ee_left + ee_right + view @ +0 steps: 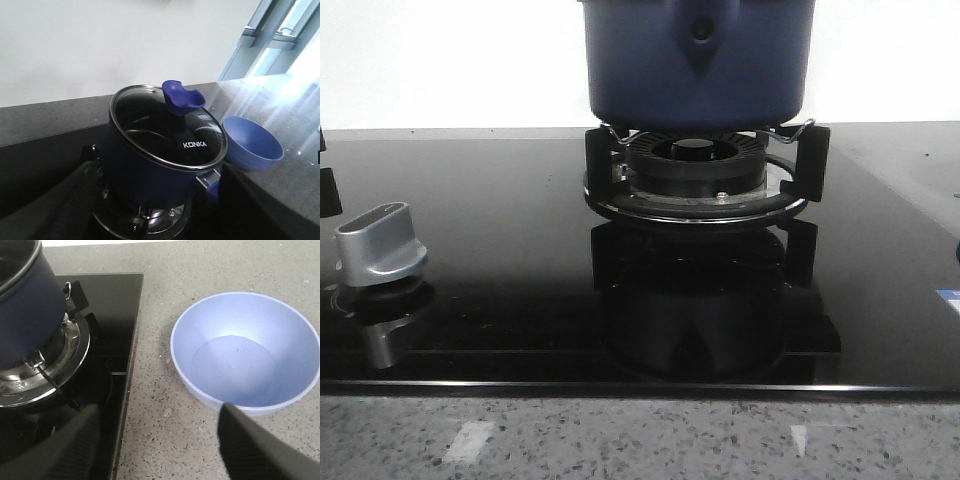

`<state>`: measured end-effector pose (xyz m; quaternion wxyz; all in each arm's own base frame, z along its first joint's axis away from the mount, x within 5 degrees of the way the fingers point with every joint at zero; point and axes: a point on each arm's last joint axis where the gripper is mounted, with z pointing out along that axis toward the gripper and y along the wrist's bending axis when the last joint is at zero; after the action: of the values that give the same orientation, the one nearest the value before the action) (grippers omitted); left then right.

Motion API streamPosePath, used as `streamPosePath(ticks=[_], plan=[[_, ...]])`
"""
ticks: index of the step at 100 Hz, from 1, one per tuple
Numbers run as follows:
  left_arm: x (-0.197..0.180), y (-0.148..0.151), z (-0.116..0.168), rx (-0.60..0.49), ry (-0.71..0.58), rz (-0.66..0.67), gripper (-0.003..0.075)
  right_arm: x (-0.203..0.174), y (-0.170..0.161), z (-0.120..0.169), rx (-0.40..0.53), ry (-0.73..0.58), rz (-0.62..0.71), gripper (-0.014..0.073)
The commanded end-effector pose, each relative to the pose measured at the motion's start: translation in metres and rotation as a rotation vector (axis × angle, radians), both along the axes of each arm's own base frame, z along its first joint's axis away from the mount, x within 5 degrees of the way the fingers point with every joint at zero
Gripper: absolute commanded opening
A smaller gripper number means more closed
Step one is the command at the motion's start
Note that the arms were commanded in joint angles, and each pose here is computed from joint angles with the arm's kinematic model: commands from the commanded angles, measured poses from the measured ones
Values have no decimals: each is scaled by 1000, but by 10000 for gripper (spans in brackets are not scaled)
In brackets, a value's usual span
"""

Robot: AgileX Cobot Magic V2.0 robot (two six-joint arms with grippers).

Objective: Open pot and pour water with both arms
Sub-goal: 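Grasp the blue lid knob with the left gripper and lift the lid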

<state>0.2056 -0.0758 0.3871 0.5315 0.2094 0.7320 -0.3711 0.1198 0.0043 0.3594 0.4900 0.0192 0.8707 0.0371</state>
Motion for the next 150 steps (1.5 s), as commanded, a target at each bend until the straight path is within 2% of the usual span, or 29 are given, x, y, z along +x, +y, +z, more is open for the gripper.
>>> streamPosePath(ticks=[1, 11, 20, 39, 52, 76, 133, 150], plan=[[13, -15, 14, -76, -79, -103, 522, 3, 0, 15, -8, -87, 3, 506], [33, -41, 6, -30, -99, -180, 494, 3, 0, 15, -9, -87, 4, 506], [52, -62, 3, 18, -138, -189, 471, 2, 0, 15, -12, -78, 6, 506], [93, -103, -4, 100, -230, -251, 472, 1, -1, 12, -27, -42, 4, 506], [115, -118, -7, 102, -244, -275, 473, 0, -1, 10, -35, -25, 4, 506], [133, -136, -6, 81, -264, -350, 510, 0, -2, 10, -37, -24, 3, 506], [135, -159, -8, 125, -353, -360, 514, 0, -2, 10, -40, -24, 2, 506], [139, -164, -16, 130, -333, -352, 513, 0, -2, 10, -42, -24, 2, 506]])
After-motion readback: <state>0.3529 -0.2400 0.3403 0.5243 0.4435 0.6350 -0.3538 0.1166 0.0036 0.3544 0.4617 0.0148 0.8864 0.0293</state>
